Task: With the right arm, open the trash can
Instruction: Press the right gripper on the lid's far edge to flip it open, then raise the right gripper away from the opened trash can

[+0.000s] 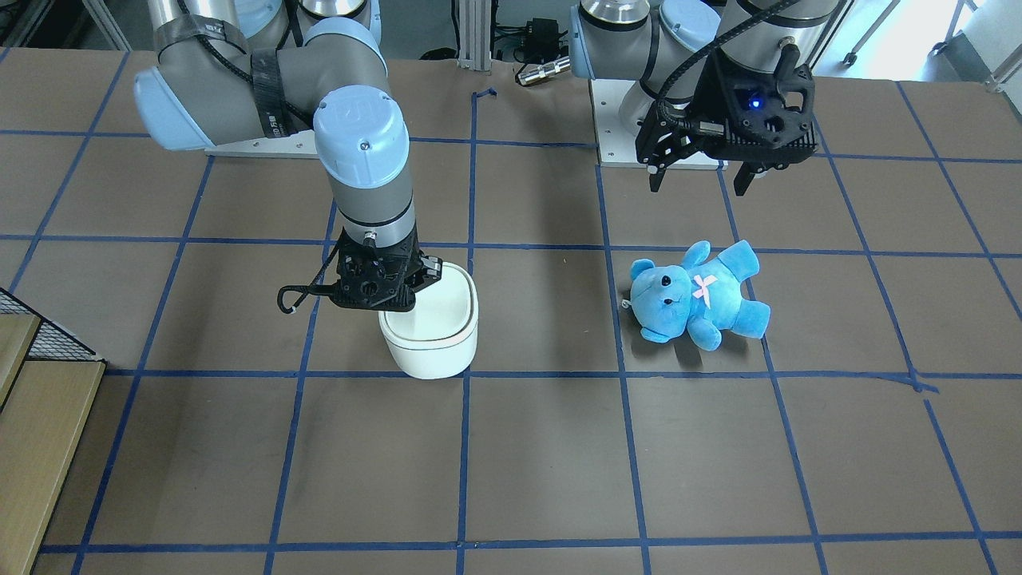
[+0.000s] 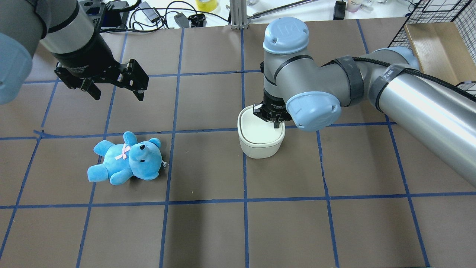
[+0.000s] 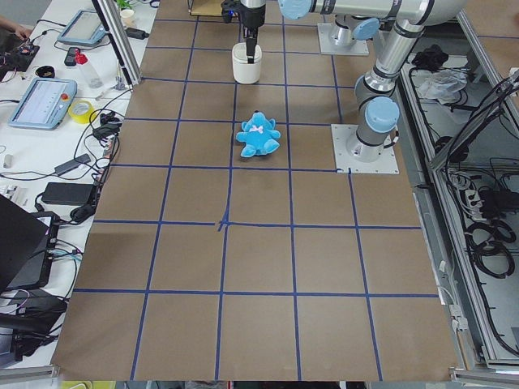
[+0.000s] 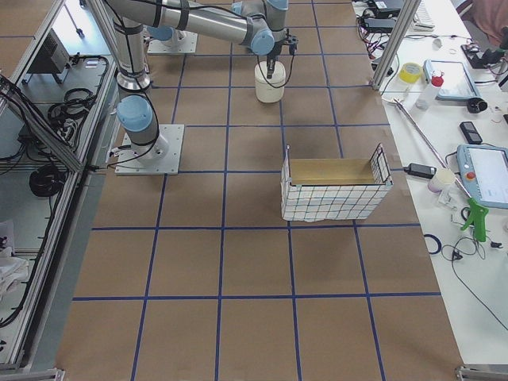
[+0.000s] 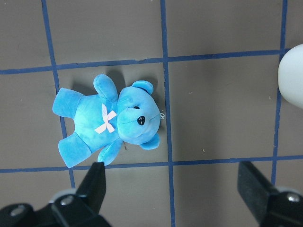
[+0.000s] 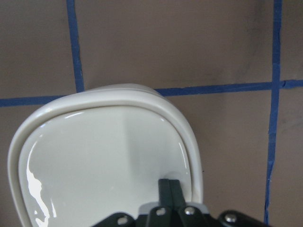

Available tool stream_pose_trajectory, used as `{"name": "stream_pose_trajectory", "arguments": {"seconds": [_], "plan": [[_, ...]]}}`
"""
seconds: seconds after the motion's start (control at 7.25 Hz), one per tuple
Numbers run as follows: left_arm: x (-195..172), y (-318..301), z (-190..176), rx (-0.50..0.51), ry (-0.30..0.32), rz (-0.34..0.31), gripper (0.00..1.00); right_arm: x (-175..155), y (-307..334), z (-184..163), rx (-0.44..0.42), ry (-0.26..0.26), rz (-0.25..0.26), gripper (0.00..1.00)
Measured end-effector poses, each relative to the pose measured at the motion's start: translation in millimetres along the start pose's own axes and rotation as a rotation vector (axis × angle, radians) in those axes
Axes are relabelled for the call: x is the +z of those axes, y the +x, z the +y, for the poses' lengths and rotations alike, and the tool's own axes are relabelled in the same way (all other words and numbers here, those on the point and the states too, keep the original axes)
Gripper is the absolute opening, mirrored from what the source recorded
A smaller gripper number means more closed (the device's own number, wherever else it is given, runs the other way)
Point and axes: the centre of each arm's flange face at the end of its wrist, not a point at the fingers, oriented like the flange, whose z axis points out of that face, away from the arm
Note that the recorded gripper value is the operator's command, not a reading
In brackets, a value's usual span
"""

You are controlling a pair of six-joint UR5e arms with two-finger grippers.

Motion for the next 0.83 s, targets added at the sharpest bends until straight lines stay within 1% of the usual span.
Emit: {"name": "stream_pose_trajectory", "arguments": {"seconds": [0.14, 0.28, 0.41, 0.55, 0.69, 0.83], "plan": [[0.0, 0.0, 0.0, 0.000, 0.000, 0.000, 1.00, -23.6, 2.0, 0.3, 0.003, 0.040, -0.007, 1.00], [0.0, 0.0, 0.0, 0.000, 0.000, 0.000, 1.00, -58.7, 7.6, 2.3, 0.007, 0.089, -0.018, 1.00], [0.0, 0.0, 0.0, -0.001, 0.000, 0.000, 1.00, -95.5, 18.5, 1.5, 0.008, 0.120, -0.009, 1.00], [0.0, 0.0, 0.0, -0.001, 0.000, 0.000, 1.00, -129.0, 31.5, -3.8, 0.006, 0.136, 0.009, 1.00], [0.0, 0.0, 0.0, -0.001, 0.000, 0.000, 1.00, -158.2, 45.1, -10.8, 0.013, 0.145, 0.015, 1.00], [0.0, 0.0, 0.0, -0.001, 0.000, 0.000, 1.00, -179.6, 54.9, -15.4, 0.020, 0.155, 0.015, 1.00]]}}
